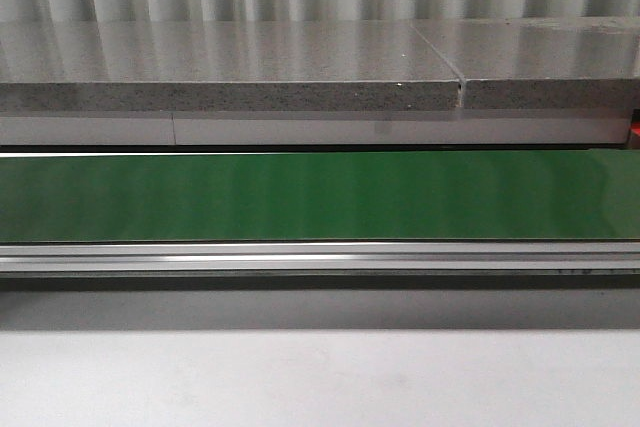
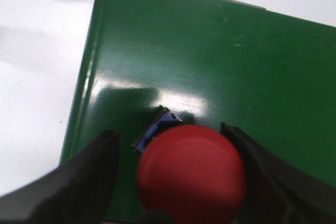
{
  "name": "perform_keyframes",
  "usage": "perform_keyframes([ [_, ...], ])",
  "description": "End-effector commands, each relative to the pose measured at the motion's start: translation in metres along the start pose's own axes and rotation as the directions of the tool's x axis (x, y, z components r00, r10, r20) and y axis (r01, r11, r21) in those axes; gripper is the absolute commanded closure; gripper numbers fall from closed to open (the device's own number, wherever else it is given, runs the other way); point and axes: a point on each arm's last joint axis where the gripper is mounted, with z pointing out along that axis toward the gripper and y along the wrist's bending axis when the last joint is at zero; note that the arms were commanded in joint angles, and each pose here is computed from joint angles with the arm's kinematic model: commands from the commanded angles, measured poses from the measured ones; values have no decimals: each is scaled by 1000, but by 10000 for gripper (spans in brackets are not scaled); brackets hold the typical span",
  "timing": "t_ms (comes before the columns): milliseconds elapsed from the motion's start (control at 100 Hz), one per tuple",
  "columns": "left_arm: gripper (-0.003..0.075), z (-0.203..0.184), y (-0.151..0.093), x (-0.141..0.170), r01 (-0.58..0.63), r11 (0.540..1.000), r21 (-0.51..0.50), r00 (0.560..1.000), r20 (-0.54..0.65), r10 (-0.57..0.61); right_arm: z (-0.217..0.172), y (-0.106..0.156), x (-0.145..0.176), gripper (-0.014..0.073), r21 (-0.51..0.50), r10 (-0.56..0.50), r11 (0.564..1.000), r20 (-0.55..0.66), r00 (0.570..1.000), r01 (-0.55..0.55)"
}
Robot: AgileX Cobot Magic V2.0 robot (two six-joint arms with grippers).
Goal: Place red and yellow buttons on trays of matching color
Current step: 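Carry the red button onto the green belt with the left gripper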
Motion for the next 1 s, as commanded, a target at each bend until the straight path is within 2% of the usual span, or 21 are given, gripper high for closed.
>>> perform_keyframes([
  [0, 120, -22, -8, -9, -30, 999, 32, 994, 101, 27, -7, 1, -12, 662, 9, -7, 1000, 87, 996, 6],
  [50, 97, -28, -12, -8, -48, 998, 46, 993, 113, 42, -7, 1, -12, 662, 9, -7, 1000, 87, 996, 6],
  [180, 99, -48, -19, -5, -71, 996, 63, 984, 168, 59, -7, 1, -12, 662, 9, -7, 1000, 87, 996, 6],
  [380, 99, -88, -14, -5, -66, 996, 54, 944, 327, 45, -7, 1, -12, 662, 9, -7, 1000, 87, 996, 6],
  [500, 99, -96, 4, -7, 4, 1000, 24, 930, 368, -13, -7, 1, -12, 662, 9, -7, 1000, 87, 996, 6],
  [650, 99, -89, 33, -10, 115, 993, -8, 932, 347, -105, -7, 1, -12, 662, 9, -7, 1000, 87, 996, 6],
  [990, 99, -39, 89, -17, 284, 956, -79, 932, 257, -256, -7, 1, -12, 662, 9, -7, 1000, 87, 996, 6],
])
